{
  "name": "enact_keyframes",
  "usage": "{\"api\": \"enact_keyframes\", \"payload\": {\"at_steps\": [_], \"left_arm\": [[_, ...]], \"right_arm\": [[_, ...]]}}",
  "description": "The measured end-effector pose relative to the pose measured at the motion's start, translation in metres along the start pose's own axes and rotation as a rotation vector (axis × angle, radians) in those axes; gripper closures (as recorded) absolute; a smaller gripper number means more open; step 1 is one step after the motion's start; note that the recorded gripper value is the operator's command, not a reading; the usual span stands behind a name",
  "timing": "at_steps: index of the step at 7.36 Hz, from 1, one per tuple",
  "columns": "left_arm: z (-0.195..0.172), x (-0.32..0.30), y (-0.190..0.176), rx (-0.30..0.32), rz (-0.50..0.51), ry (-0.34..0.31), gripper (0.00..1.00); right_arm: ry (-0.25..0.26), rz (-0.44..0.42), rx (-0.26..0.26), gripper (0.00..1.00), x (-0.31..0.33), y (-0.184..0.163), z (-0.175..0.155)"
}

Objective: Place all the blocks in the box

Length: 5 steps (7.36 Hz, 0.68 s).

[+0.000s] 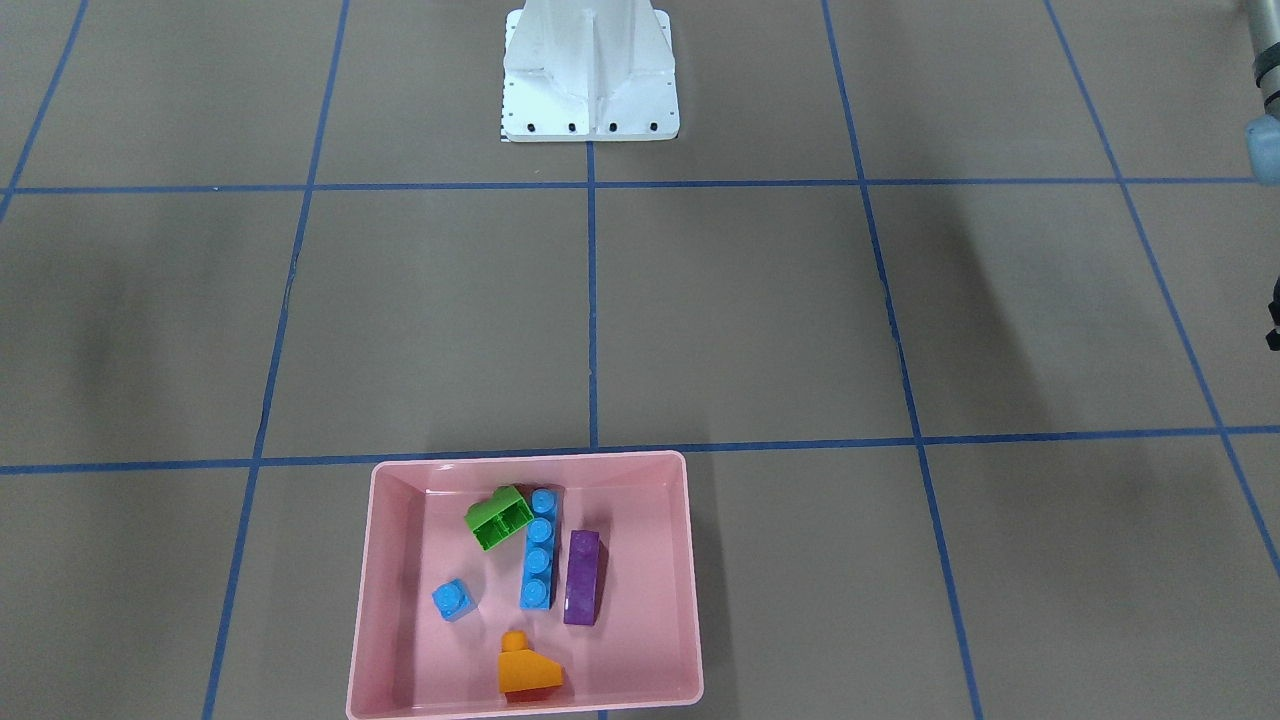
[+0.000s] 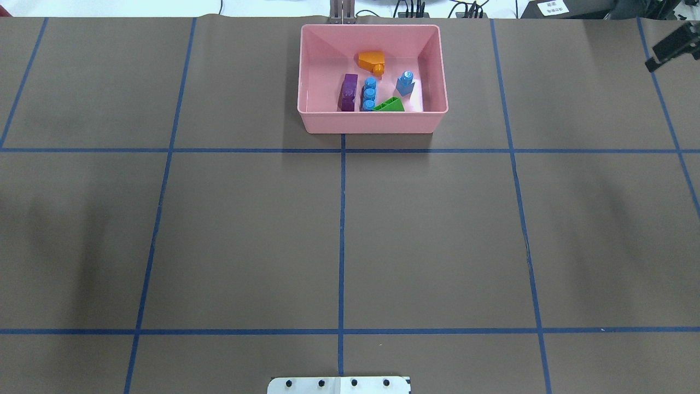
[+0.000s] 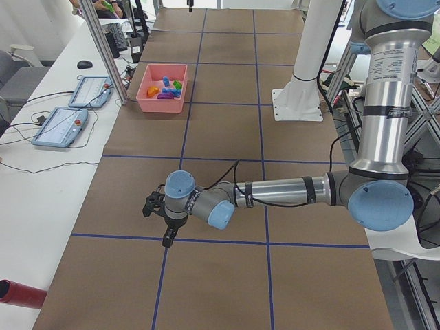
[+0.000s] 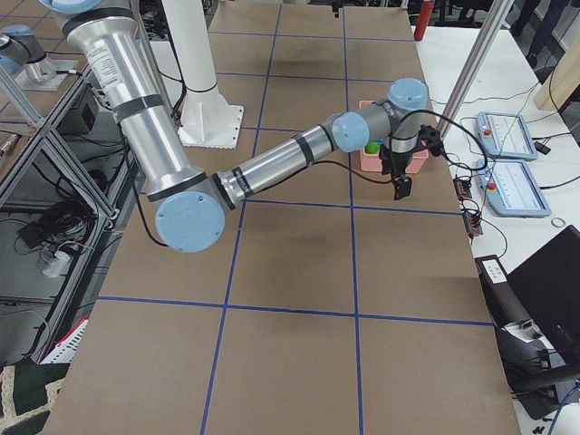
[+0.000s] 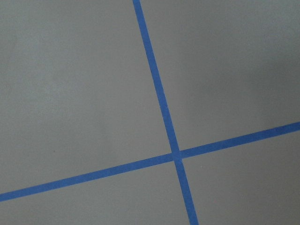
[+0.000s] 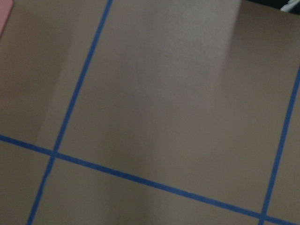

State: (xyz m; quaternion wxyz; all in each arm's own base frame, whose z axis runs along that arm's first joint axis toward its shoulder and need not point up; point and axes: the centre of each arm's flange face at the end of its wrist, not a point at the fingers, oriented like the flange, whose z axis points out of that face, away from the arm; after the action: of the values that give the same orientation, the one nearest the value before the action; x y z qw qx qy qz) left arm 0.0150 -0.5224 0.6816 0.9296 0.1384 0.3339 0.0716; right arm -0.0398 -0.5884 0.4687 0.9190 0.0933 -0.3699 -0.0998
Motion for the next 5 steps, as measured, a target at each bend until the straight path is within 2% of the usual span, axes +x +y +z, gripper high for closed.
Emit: {"api": "enact_keyframes", "payload": {"at_steps": [1, 3, 5], "left_arm": [[-0.009, 0.002, 0.003, -0.006, -0.011, -0.002, 0.0], [-0.031, 0.014, 0.008, -0.061, -0.031, -0.011, 0.0], [-0.035, 0.006, 0.044, -0.123, 0.007, -0.021, 0.0]], "right_arm": [[-0.012, 0.038, -0.038, 0.0, 0.033, 0.039, 0.016], [-0.036, 0.073, -0.081, 0.0, 0.084, 0.115, 0.049], [-0.036, 0.088, -0.078, 0.0, 0.13, 0.188, 0.072]]}}
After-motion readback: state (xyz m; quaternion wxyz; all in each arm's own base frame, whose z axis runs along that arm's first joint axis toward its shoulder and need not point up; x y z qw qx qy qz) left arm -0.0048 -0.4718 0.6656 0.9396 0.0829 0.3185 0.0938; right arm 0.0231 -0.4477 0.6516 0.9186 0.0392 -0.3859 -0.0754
